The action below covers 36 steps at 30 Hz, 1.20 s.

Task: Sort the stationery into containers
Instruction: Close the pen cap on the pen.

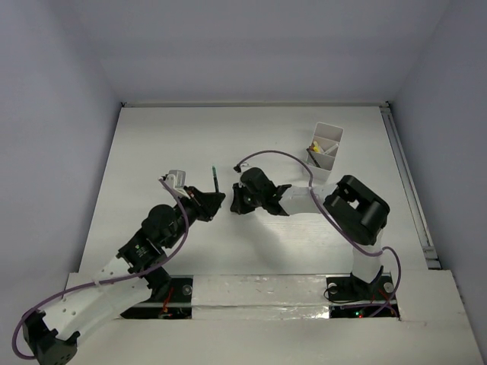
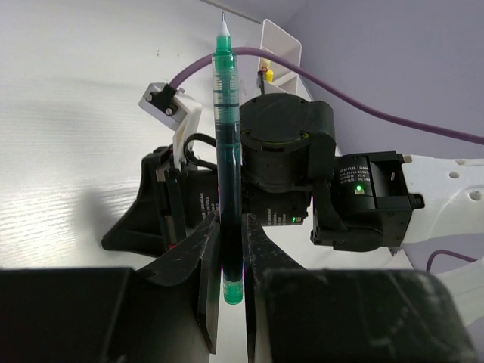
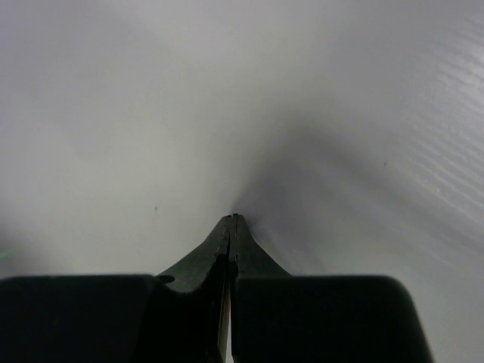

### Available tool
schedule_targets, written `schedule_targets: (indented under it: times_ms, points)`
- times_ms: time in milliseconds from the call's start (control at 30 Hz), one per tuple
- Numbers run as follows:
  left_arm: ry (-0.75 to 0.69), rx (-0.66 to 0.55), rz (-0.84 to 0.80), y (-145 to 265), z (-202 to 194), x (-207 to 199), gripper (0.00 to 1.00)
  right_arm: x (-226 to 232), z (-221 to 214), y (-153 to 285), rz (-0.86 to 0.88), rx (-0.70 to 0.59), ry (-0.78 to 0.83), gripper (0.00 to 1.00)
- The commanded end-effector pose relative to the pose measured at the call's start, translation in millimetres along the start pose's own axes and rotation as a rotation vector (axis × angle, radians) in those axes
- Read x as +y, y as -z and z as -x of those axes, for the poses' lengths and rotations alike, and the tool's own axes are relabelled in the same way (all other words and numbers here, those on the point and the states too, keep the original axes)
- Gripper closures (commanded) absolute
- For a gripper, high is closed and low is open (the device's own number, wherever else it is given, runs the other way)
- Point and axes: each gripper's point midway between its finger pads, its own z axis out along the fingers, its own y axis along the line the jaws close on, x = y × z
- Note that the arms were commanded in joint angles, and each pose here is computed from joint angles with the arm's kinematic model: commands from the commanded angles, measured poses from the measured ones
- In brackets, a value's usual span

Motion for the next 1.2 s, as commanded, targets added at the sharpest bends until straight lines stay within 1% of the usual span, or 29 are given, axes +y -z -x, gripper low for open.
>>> schedule_targets:
  times_ms: [0, 67, 267, 400, 467, 500, 567, 633, 667, 700, 733, 800, 833, 867, 967, 1167]
  points:
    - [-0.004, -0.025, -0.015, -3, 4, -2, 1.00, 11, 45, -7, -0.011, -0.152, -0.034, 0.98]
    - [-0.004, -0.021, -0.012, -3, 2, -1, 1.00, 1, 55, -12, -0.075, -0.201, -0.058, 0.98]
    - [-0.005, -0.018, -0.006, -4, 1, 1, 1.00, 8, 77, -10, -0.057, -0.249, -0.071, 0.98]
    - [-0.009, -0.023, 0.003, -6, 3, 3, 1.00, 23, 89, 6, -0.013, -0.256, -0.018, 0.88]
    - [-0.012, -0.024, 0.004, -6, 3, 3, 1.00, 24, 91, 14, -0.023, -0.252, 0.044, 0.61]
    - [-0.013, -0.029, 0.003, -6, 5, 2, 1.00, 22, 88, 21, -0.038, -0.227, 0.064, 0.45]
    - [-0.016, -0.036, 0.004, -6, 8, 1, 1.00, 18, 86, 27, -0.063, -0.210, 0.115, 0.39]
    - [-0.018, -0.065, 0.002, -4, 20, -3, 1.00, 11, 75, 32, -0.086, -0.156, 0.172, 0.38]
    - [-0.017, -0.075, -0.004, -3, 24, -6, 1.00, 15, 71, 34, -0.064, -0.134, 0.188, 0.39]
    - [-0.014, -0.102, -0.023, 1, 35, -13, 1.00, 9, 60, 35, -0.075, -0.090, 0.202, 0.40]
    - [-0.011, -0.118, -0.034, 2, 40, -17, 1.00, 8, 56, 36, -0.072, -0.070, 0.241, 0.40]
    - [-0.012, -0.144, -0.050, 6, 51, -24, 1.00, 5, 52, 36, -0.084, -0.032, 0.270, 0.40]
    - [-0.021, -0.138, -0.046, 5, 50, -23, 1.00, 5, 44, 32, -0.062, 0.008, 0.308, 0.40]
    - [-0.024, -0.136, -0.045, 5, 51, -24, 1.00, 11, 50, 31, -0.043, 0.013, 0.328, 0.40]
    - [-0.023, -0.120, -0.040, 3, 47, -23, 1.00, 6, 37, 23, -0.035, 0.091, 0.373, 0.40]
    - [-0.012, -0.114, -0.033, 5, 43, -19, 1.00, 2, 33, 11, -0.046, 0.156, 0.400, 0.42]
